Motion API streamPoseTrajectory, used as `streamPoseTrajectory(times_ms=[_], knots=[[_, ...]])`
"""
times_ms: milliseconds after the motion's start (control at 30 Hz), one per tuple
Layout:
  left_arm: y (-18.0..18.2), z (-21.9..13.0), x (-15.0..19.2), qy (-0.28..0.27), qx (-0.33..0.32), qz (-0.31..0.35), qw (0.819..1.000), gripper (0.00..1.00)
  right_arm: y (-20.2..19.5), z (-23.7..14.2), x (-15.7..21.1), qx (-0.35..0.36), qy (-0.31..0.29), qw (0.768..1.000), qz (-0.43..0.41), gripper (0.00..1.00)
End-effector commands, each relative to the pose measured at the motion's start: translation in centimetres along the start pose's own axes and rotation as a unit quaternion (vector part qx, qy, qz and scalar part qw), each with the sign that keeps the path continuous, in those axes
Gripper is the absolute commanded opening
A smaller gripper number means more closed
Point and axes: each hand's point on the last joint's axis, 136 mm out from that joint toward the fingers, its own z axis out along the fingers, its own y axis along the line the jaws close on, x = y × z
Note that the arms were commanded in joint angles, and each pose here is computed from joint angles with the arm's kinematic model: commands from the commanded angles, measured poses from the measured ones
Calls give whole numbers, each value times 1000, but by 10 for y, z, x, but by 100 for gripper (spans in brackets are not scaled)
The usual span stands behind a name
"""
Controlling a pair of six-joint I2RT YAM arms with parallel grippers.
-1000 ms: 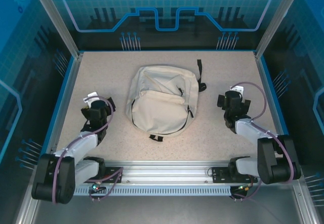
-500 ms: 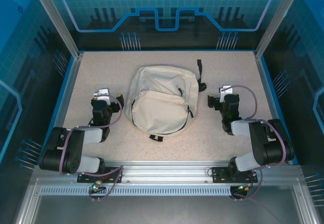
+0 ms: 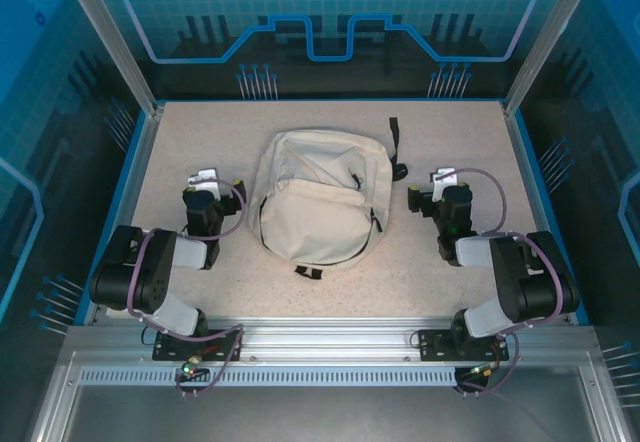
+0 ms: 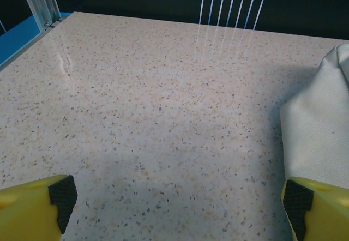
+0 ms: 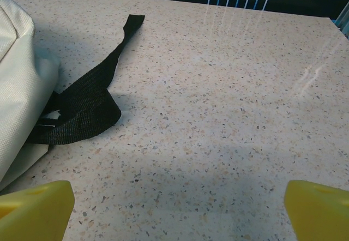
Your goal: Pack books, pencil case, and school supplies into a backpack
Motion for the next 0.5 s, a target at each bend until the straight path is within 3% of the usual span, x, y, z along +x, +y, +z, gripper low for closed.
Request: streamPoseTrajectory(times_ms=[0, 467], knots=[[-3, 3, -1, 6, 13, 13, 1000, 99, -4, 4, -10, 0, -11, 1000, 7, 100], [-7, 5, -1, 12, 24, 14, 1000, 99, -4, 4, -10, 1, -11, 1000, 7, 100]])
